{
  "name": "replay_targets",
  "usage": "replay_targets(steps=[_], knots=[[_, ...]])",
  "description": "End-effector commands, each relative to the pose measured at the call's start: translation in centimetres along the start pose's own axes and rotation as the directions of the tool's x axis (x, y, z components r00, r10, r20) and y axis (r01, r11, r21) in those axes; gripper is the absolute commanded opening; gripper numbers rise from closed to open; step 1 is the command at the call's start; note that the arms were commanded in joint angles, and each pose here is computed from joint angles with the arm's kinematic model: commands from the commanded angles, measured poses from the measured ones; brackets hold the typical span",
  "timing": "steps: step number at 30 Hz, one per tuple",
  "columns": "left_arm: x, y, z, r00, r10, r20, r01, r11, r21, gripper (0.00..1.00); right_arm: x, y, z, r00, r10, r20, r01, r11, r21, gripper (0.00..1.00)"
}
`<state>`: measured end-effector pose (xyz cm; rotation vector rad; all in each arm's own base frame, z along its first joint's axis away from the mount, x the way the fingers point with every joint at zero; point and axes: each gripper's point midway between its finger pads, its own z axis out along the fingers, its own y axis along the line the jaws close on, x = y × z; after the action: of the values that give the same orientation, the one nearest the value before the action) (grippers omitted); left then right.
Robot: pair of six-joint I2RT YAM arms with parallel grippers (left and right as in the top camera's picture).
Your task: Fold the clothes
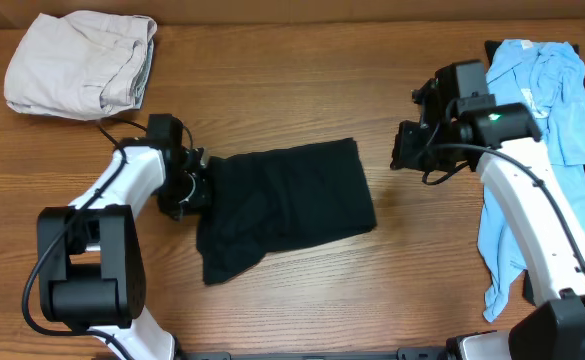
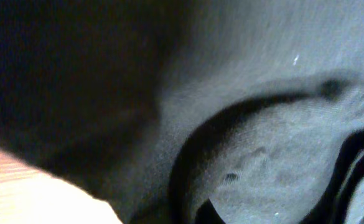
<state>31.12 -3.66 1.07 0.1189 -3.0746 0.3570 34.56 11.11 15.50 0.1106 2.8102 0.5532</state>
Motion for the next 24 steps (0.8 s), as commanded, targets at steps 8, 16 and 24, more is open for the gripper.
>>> replay_targets(steps=[8,16,24], knots=[[-3.9,-0.8,-8.5,0.992,0.118,0.048,-0.111,0.986,-0.123,0.04,5.7,0.6,7.0,0.994,-0.088,-0.069,0.066,0.96,-0.273,0.04],[-4.7,-3.9,-12.0,0.978,0.192,0.082,-0.179,0.973,-0.144,0.04,6.3,3.0,8.3,0.981,-0.192,-0.036,0.171,0.934,-0.315,0.04],[-4.5,-9.0,-12.7,0.956,0.274,0.108,-0.258,0.956,-0.139,0.04,6.4,5.1,10.1,0.985,-0.167,-0.044,0.144,0.933,-0.329,0.04]])
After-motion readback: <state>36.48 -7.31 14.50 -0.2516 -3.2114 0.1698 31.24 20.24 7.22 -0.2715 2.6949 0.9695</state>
